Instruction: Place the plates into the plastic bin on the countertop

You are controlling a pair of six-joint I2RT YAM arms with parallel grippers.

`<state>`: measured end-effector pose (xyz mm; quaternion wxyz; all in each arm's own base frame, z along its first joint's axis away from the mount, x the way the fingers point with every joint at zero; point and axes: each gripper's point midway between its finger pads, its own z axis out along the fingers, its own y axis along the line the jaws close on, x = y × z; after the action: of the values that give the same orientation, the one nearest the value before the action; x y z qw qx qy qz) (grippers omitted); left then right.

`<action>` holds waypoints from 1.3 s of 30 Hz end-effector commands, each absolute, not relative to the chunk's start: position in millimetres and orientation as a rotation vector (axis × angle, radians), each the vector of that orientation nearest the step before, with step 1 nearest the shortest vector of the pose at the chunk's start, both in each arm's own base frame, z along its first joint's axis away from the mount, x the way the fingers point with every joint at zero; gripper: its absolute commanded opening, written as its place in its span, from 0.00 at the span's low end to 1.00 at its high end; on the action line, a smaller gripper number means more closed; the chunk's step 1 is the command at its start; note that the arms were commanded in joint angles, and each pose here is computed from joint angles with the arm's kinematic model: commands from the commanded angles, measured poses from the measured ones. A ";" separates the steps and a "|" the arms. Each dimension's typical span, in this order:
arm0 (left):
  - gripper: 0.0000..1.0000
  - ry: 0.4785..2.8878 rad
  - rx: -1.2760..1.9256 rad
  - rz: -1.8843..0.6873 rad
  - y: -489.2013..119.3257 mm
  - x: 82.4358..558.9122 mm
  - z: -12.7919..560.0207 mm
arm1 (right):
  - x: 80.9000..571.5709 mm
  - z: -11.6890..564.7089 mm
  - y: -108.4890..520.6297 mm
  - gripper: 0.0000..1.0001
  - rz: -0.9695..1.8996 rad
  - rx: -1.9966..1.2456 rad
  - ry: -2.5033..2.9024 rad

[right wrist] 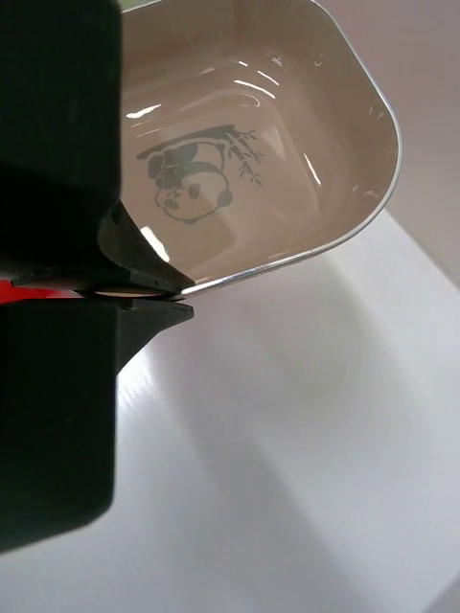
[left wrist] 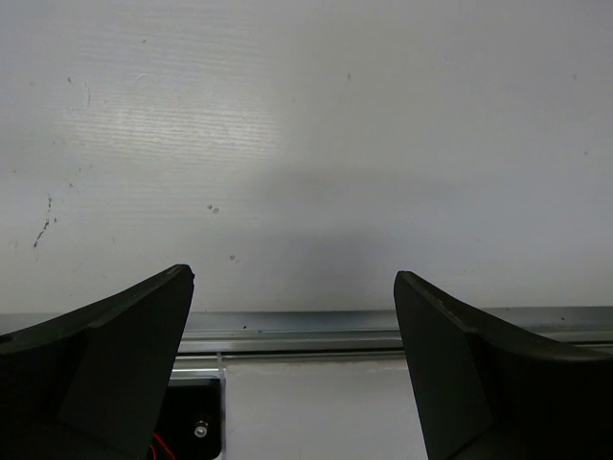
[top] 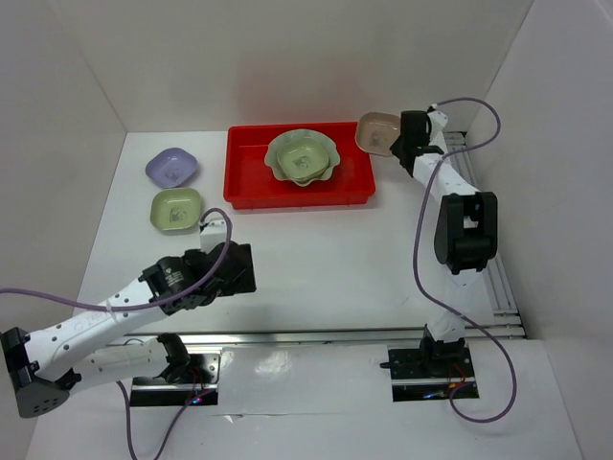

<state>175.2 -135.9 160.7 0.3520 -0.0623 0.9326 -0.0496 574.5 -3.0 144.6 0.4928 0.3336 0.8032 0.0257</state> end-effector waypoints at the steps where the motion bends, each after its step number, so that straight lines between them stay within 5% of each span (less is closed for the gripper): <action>1: 0.99 2.411 -0.183 -0.161 -137.4 172.8 161.9 | 596.6 220.3 26.2 0.00 0.139 0.688 1.789; 11: 0.99 2.430 -0.164 -0.173 -140.4 168.7 155.8 | 624.2 197.6 192.9 0.00 0.301 0.079 2.017; 22: 0.99 2.335 -0.257 -0.163 -125.8 175.7 189.6 | 615.9 158.8 243.0 0.02 0.264 -0.060 2.085; 27: 0.99 2.265 -0.258 -0.213 -133.6 187.4 222.1 | 611.0 156.8 249.7 0.21 0.245 -0.051 2.084; 29: 0.99 2.260 -0.261 -0.221 -136.4 189.4 226.9 | 609.5 168.5 255.7 0.47 0.258 -0.057 2.063; 30: 0.99 2.254 -0.252 -0.226 -139.8 192.2 230.1 | 612.1 176.2 254.5 0.75 0.252 -0.047 2.045; 33: 0.99 2.268 -0.245 -0.225 -144.4 193.4 226.8 | 614.4 204.3 253.8 1.00 0.258 -0.034 2.001; 39: 0.99 2.221 -0.343 -0.155 -120.9 229.7 232.4 | 592.5 288.1 249.8 1.00 0.301 -0.035 1.875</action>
<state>201.7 -131.7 213.1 0.3986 -0.1167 0.9077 -0.0604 609.2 251.6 164.6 0.4960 -0.0209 0.8623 0.0999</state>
